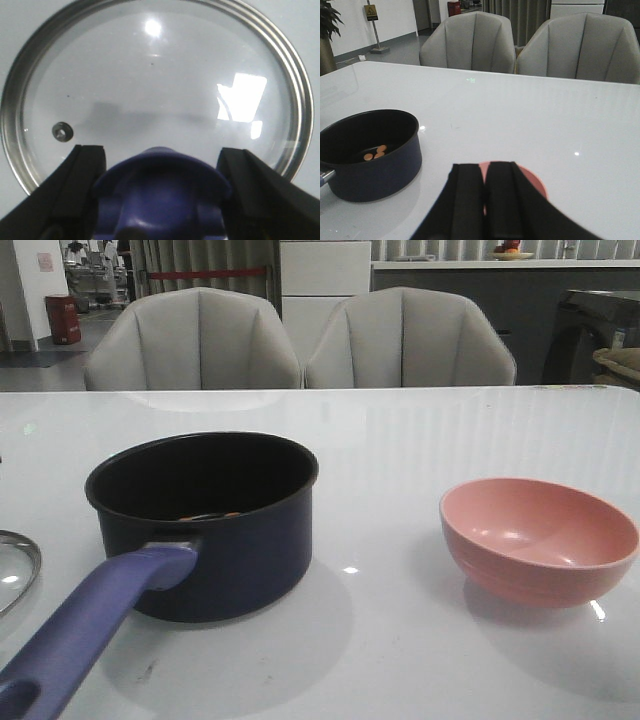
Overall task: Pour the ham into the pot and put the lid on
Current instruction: 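Grasp the lid knob with the left gripper and lift the lid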
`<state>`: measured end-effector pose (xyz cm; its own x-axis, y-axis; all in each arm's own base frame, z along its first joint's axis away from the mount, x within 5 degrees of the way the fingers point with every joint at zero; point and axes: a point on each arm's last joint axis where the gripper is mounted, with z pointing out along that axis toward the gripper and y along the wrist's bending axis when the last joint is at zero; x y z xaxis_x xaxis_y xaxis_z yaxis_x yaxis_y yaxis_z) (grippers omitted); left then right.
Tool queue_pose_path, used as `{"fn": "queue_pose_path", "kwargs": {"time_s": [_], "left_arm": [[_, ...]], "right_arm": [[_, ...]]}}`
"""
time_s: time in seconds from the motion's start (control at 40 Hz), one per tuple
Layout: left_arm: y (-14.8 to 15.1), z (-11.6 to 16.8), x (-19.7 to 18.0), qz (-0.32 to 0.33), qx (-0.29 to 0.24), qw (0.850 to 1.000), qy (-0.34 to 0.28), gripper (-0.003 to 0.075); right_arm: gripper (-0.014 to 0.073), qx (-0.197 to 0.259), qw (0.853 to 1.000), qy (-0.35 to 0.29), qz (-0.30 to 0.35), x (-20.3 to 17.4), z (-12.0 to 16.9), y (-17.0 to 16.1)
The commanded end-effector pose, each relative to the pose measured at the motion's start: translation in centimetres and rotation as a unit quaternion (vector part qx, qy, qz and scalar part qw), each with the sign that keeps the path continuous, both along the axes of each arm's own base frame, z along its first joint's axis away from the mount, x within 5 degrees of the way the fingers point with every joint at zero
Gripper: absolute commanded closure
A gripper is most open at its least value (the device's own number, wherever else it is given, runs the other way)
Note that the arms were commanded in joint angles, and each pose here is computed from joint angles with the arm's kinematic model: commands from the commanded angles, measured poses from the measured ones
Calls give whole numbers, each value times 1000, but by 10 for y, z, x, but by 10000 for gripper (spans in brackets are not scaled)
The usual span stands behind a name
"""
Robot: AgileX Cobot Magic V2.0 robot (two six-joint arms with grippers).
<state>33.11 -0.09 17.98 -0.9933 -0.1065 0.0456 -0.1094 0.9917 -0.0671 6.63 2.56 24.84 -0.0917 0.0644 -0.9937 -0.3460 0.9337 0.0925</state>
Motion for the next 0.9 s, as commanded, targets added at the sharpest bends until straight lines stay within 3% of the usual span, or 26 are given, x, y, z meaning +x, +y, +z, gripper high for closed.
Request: {"fn": "queue_pose_path", "kwargs": {"time_s": [0.0, 0.25, 0.45, 0.874], "left_arm": [[-1, 19, 0, -6, -4, 1000, -22, 486], [0, 19, -1, -8, -2, 1000, -17, 607], [0, 28, 0, -12, -2, 1000, -11, 606], [-3, 73, 3, -29, -5, 999, -36, 606]], "right_arm": [[446, 15, 999, -46, -8, 1, 15, -1], [446, 15, 999, -46, -8, 1, 15, -1], [446, 15, 999, -46, -8, 1, 15, -1], [446, 15, 999, -46, -8, 1, 15, -1]]}}
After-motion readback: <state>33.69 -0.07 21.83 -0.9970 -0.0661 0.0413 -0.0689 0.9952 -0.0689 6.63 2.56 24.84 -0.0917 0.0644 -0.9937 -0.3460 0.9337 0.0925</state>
